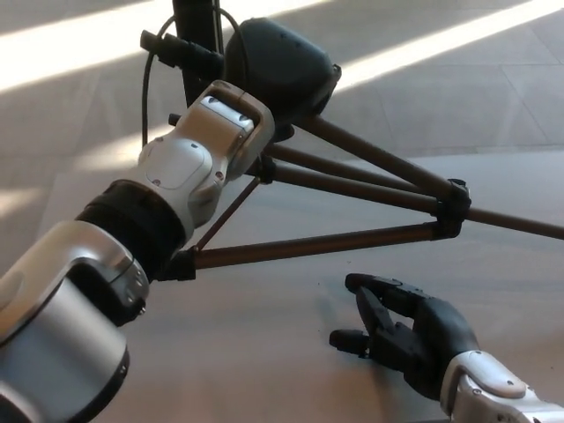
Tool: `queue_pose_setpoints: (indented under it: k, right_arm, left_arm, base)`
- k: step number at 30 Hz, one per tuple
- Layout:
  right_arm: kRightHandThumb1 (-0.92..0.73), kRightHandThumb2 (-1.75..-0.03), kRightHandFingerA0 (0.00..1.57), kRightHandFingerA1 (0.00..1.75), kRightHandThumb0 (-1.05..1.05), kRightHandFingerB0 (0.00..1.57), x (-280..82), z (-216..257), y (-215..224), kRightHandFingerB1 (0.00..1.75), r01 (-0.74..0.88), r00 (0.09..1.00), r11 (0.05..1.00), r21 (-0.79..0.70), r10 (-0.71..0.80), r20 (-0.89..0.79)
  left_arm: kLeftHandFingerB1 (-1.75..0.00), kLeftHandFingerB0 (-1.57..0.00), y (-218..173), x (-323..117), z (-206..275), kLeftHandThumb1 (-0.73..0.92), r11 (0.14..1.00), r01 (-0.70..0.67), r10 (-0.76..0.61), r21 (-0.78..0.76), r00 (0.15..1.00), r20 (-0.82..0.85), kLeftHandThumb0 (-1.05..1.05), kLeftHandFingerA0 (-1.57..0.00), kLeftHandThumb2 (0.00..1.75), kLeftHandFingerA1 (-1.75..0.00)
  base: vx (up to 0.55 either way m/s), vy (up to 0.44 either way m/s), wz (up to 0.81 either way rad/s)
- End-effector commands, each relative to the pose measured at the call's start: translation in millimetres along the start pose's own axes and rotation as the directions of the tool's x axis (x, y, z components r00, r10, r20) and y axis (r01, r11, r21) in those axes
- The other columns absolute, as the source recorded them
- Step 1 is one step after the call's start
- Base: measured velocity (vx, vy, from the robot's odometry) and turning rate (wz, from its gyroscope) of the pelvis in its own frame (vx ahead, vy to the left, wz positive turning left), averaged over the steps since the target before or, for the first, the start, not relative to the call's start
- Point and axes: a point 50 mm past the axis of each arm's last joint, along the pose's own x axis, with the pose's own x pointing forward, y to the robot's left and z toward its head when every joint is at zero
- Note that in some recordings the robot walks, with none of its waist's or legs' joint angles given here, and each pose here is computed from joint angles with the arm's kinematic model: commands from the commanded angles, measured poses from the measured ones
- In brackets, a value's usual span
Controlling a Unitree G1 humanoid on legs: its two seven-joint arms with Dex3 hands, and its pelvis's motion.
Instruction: Use both hands of the robot to pick up the tripod lying in the middle of the desk and make it stand upright on the desk
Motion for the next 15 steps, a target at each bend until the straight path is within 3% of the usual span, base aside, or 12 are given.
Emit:
queue_pose_setpoints:
  k: [1, 3, 5, 6, 7, 8, 9, 10, 11, 12, 13, 15]
  right_arm:
    - [-0.8, -0.64, 0.24, 0.74, -0.75, 0.33, 6.4, -1.7, -4.2, 0.41, 0.036, 0.996, 0.999, 0.006, -0.035, -0.076]
    - [-0.8, -0.64, 0.2, 0.71, -0.74, 0.32, 9.4, 2.6, -2.1, 0.41, 0.033, 0.997, 0.999, 0.025, -0.031, -0.068]
    - [-0.81, -0.65, 0.17, 0.68, -0.75, 0.29, 14.1, 7.4, 1.8, 0.38, 0.034, 0.996, 0.999, 0.037, -0.031, -0.079]
    - [-0.62, -1.02, 0.17, 0.64, -0.75, 0.21, 15.7, 7.9, 3.6, 0.5, 0.041, 0.995, 0.999, 0.036, -0.038, -0.087]
    - [-0.62, -1.02, 0.17, 0.64, -0.75, 0.21, 16.1, 8.0, 3.8, 0.5, 0.042, 0.995, 0.998, 0.036, -0.039, -0.089]
    - [-0.8, -0.65, 0.15, 0.67, -0.78, 0.25, 18.3, 7.6, 5.6, 0.36, 0.051, 0.994, 0.998, 0.04, -0.047, -0.103]
    - [-0.44, -1.05, 0.05, 0.56, -0.38, 0.0, 20.5, 3.2, 9.7, 0.5, 0.031, 0.992, 0.997, 0.068, -0.022, -0.121]
    - [-0.82, -0.65, 0.03, 0.52, -0.83, 0.13, 21.9, 1.4, 10.9, 0.32, 0.034, 0.99, 0.996, 0.08, -0.022, -0.138]
    - [-0.82, -0.65, 0.03, 0.52, -0.83, 0.13, 22.2, 1.0, 10.7, 0.32, 0.037, 0.989, 0.996, 0.085, -0.025, -0.144]
    - [-0.67, -1.05, 0.04, 0.3, -0.94, 0.04, 22.8, -0.9, 9.9, 0.26, 0.039, 0.988, 0.993, 0.109, -0.022, -0.154]
    - [-0.67, -1.07, 0.01, 0.22, -0.93, 0.11, 23.4, -4.8, 10.3, 0.12, 0.033, 0.985, 0.992, 0.126, -0.011, -0.169]
    - [-0.67, -1.07, 0.01, 0.19, -0.95, 0.11, 25.8, -15.1, 12.5, 0.13, 0.046, 0.977, 0.984, 0.173, -0.008, -0.213]
  left_arm:
    - [-0.7, -0.81, -1.1, -2.7, 7.5, 0.57, 0.999, -0.033, 0.034, -0.043, 0.999, 0.026, -0.26, -0.92, 0.73, -1.44]
    - [-0.71, -0.82, -4.8, -4.3, 8.8, 0.58, 0.999, -0.035, 0.036, -0.039, 0.999, 0.025, -0.25, -0.88, 0.71, -1.52]
    - [-0.94, -0.8, -5.9, -4.2, 10.3, 0.59, 0.999, -0.026, 0.027, -0.032, 0.999, 0.019, -0.26, -0.86, 0.71, -1.58]
    - [-1.09, -0.82, -5.2, -4.3, 10.4, 0.57, 0.999, -0.033, 0.033, -0.026, 0.999, 0.02, -0.24, -0.88, 0.73, -1.66]
    - [-1.09, -0.82, -5.2, -4.3, 10.4, 0.57, 0.999, -0.033, 0.034, -0.025, 0.999, 0.02, -0.24, -0.88, 0.73, -1.66]
    - [-1.12, -0.83, -4.0, -3.8, 10.6, 0.57, 0.999, -0.038, 0.039, -0.026, 0.999, 0.019, -0.25, -0.89, 0.71, -1.7]
    - [-1.05, -0.84, -2.3, -3.9, 9.1, 0.55, 0.999, -0.04, 0.04, -0.019, 0.999, 0.024, -0.24, -0.9, 0.72, -1.66]
    - [-0.98, -0.82, -1.3, -3.0, 9.0, 0.58, 1.0, -0.024, 0.024, -0.017, 0.999, 0.023, -0.22, -0.91, 0.71, -1.65]
    - [-0.98, -0.82, -0.7, -2.2, 9.5, 0.58, 1.0, -0.017, 0.018, -0.016, 1.0, 0.023, -0.22, -0.91, 0.71, -1.65]
    - [-0.91, -0.81, 0.7, -1.4, 10.5, 0.59, 1.0, -0.018, 0.018, -0.016, 1.0, 0.024, -0.27, -0.89, 0.69, -1.63]
    - [-0.92, -0.83, 1.5, -1.1, 10.3, 0.6, 1.0, -0.019, 0.019, -0.01, 1.0, 0.022, -0.28, -0.89, 0.65, -1.65]
    - [-0.95, -0.82, 3.6, -1.2, 9.1, 0.59, 1.0, -0.031, 0.031, -0.001, 0.999, 0.019, -0.3, -0.91, 0.63, -1.67]
  base:
    - [0.0, 0.0, 0.0]
    - [0.0, 0.0, 0.0]
    - [0.0, 0.0, 0.0]
    - [0.0, 0.0, 0.0]
    - [0.0, 0.0, 0.0]
    - [0.0, 0.0, 0.0]
    - [0.0, 0.0, 0.0]
    - [0.0, 0.0, 0.0]
    - [0.0, 0.0, 0.0]
    - [0.0, 0.0, 0.0]
    - [0.0, 0.0, 0.0]
    - [0.0, 0.0, 0.0]
